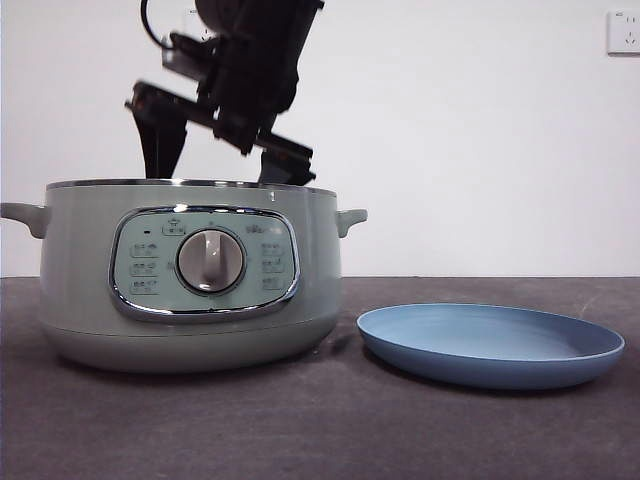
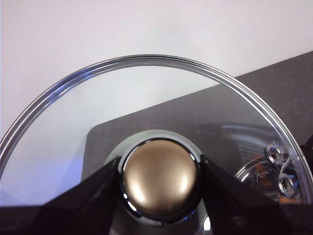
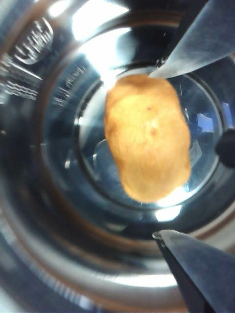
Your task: Take the potato out from the steamer,put the potato on the plate,close the lid
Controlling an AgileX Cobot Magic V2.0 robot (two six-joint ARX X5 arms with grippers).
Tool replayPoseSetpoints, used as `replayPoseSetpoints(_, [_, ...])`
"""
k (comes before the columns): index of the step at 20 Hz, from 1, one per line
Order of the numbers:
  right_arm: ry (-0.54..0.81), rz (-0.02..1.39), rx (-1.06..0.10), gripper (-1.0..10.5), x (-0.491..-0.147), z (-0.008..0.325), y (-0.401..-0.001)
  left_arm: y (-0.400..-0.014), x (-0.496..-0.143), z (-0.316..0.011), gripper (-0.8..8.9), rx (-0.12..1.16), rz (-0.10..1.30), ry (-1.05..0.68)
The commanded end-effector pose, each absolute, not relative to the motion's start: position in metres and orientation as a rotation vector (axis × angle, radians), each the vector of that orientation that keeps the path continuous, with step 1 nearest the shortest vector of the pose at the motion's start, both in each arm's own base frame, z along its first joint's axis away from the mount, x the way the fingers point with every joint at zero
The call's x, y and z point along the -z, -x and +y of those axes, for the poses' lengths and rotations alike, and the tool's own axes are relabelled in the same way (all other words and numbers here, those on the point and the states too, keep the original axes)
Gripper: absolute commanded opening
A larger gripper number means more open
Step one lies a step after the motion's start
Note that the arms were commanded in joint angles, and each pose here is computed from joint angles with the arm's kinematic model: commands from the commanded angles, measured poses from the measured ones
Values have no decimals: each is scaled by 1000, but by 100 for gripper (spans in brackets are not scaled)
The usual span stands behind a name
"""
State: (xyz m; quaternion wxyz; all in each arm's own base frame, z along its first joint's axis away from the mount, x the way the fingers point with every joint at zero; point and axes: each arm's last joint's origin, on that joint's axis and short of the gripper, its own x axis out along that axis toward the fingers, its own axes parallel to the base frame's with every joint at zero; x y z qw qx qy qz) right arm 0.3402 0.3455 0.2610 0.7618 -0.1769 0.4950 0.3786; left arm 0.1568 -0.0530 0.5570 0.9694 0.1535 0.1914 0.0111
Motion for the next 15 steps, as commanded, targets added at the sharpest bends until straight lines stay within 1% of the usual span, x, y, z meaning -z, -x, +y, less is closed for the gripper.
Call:
replayPoseSetpoints(1, [427, 1093, -838, 637, -244, 352, -343, -147, -557, -49, -8, -21, 410, -318])
replayPoseSetpoints(3, [441, 1088, -844, 624, -237, 355, -345, -147, -557, -49, -8, -6, 410, -315])
replayPoseSetpoints(4, [449, 1085, -839, 566, -237, 355, -345, -147, -557, -49, -8, -5, 410, -315])
replayPoseSetpoints(5, [473, 1077, -842, 440, -236, 355, -344, -147, -557, -49, -8, -5, 410, -315])
replayPoseSetpoints(6, [491, 1069, -856, 270, -236, 357, -343, -147, -557, -49, -8, -5, 410, -315])
replayPoseSetpoints(7, [509, 1061, -871, 73, -236, 357, -342, -147, -557, -49, -8, -5, 410, -315])
replayPoseSetpoints(8, [515, 1058, -876, -8, -236, 358, -342, -147, -557, -49, -8, -5, 410, -315])
replayPoseSetpoints(12, [519, 1025, -889, -11, -240, 361, -341, -147, -557, -49, -8, -5, 410, -315])
replayPoseSetpoints(15, [491, 991, -881, -11, -259, 356, -337, -147, -557, -49, -8, -6, 410, -315])
